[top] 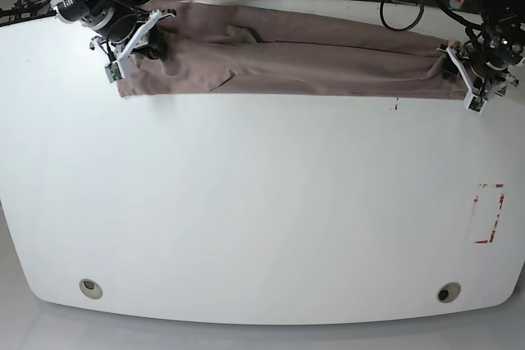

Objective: Fold the T-shirt properly
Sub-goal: 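Regrasp the folded shirt end with the right gripper, then pull the folded shirt strip taut with both grippers and lower it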

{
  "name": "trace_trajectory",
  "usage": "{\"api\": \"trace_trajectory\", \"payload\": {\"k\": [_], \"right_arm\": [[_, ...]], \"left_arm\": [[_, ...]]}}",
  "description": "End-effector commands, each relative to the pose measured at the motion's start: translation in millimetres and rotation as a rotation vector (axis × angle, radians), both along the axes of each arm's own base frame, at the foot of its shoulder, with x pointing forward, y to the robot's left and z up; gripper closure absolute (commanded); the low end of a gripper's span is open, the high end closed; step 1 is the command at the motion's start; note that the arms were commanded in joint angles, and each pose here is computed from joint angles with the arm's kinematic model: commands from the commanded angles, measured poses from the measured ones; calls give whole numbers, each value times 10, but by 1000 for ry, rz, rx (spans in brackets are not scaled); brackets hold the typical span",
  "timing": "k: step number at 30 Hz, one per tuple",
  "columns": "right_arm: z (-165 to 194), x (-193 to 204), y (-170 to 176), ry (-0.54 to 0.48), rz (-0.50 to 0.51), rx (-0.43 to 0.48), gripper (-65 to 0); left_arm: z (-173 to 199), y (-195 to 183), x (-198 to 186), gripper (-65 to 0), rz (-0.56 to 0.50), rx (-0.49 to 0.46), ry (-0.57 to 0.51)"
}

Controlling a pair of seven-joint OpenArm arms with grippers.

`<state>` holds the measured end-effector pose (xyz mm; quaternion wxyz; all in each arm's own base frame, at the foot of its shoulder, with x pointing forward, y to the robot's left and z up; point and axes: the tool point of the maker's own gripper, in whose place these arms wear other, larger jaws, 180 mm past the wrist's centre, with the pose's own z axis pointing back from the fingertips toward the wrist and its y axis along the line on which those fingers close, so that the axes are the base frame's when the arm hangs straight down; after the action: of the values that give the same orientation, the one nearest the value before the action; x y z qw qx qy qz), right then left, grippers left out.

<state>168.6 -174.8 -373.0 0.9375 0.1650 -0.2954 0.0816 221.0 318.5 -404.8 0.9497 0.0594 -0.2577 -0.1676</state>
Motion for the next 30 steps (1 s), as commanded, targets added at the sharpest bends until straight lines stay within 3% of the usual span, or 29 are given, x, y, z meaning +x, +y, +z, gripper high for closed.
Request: {"api": "trace_trajectory", "payload": {"k": [1, 3, 6, 8, 12, 15, 21, 26, 30], "right_arm": [[33, 15, -117, -22, -28, -6, 0], [16, -4, -235, -15, -61, -20, 0], [-22, -48, -424, 13, -79, -97, -103], [-56, -81, -514, 37, -87, -148, -208], [15, -52, -502, 14, -81, -154, -319], [80, -67, -371, -15, -68, -82, -328], [282, 30, 91, -106, -10, 166, -328], [212, 33, 409, -82, 67, 230, -323], [-27, 88, 374, -22, 61, 198, -228]], "left_arm": [[10, 79, -33, -396, -2, 38, 23], [10, 79, -33, -396, -2, 38, 23], [18, 77, -28, -396, -3, 40, 20], [27, 73, -21, -396, -4, 39, 17], [46, 69, -5, -396, -4, 38, 9], [119, 48, 38, -396, -8, 40, -17], [361, -87, 188, -396, -25, -8, -114], [592, -99, 268, -396, -7, -58, -203], [554, -83, 207, -397, 2, -52, -158]]}}
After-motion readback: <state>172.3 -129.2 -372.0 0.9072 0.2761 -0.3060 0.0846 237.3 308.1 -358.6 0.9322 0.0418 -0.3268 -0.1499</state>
